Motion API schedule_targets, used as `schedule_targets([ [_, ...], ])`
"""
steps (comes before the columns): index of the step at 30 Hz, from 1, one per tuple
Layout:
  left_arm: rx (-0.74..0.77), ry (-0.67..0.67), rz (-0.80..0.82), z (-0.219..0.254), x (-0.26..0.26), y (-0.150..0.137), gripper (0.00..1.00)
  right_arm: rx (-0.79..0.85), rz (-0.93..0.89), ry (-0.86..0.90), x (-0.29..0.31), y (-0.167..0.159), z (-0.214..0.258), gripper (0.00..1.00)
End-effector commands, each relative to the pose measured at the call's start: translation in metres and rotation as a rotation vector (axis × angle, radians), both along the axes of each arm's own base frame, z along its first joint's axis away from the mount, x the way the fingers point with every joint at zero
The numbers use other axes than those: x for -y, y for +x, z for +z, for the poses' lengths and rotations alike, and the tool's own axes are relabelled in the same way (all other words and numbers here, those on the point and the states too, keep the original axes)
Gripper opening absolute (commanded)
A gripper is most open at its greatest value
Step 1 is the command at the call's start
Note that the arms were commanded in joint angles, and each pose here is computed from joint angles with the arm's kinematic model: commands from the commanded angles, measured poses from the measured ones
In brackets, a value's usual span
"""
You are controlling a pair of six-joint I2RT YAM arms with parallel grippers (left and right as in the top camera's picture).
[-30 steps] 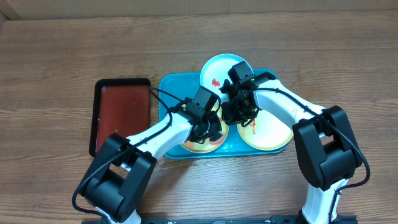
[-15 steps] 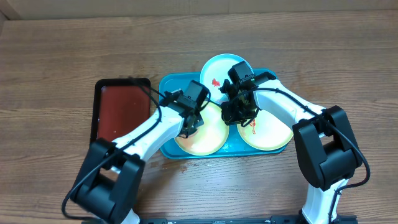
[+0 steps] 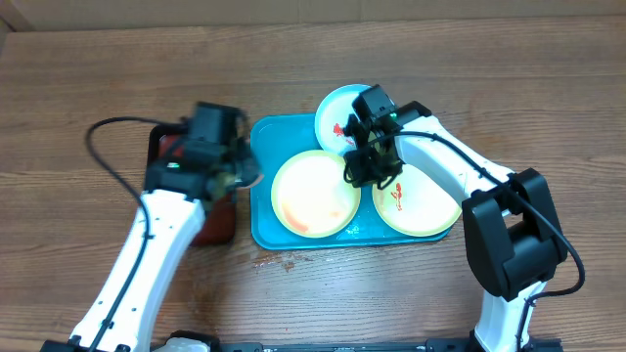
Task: Clean dirty plates on tray and stack at the side
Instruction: 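Move the left gripper with the sponge back over the black tray, then lift the yellow plate with the right gripper and carry it right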
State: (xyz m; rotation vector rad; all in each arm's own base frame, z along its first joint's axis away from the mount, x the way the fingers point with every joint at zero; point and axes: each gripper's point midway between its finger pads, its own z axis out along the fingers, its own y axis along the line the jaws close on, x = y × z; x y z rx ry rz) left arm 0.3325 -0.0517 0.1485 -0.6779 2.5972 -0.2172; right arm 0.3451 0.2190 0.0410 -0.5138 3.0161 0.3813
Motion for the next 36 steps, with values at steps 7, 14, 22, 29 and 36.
schedule_targets([
  [7,-0.112,0.04,0.108,-0.014,-0.071,-0.015,0.04,0.337,0.057,-0.279,-0.005,0.03,0.072,0.04],
  [14,-0.146,0.06,0.152,-0.017,-0.104,-0.026,0.04,0.567,0.108,-0.54,-0.009,0.03,0.134,0.04],
  [22,-0.176,0.062,0.22,-0.019,-0.133,-0.039,0.04,0.893,0.129,-0.813,-0.026,0.02,0.198,0.04],
  [29,-0.178,0.06,0.254,-0.019,-0.143,-0.042,0.04,1.13,0.096,-1.009,-0.035,0.006,0.247,0.04],
  [36,-0.179,0.058,0.254,-0.019,-0.143,-0.042,0.04,1.137,0.178,-1.06,-0.042,0.0,0.251,0.04],
])
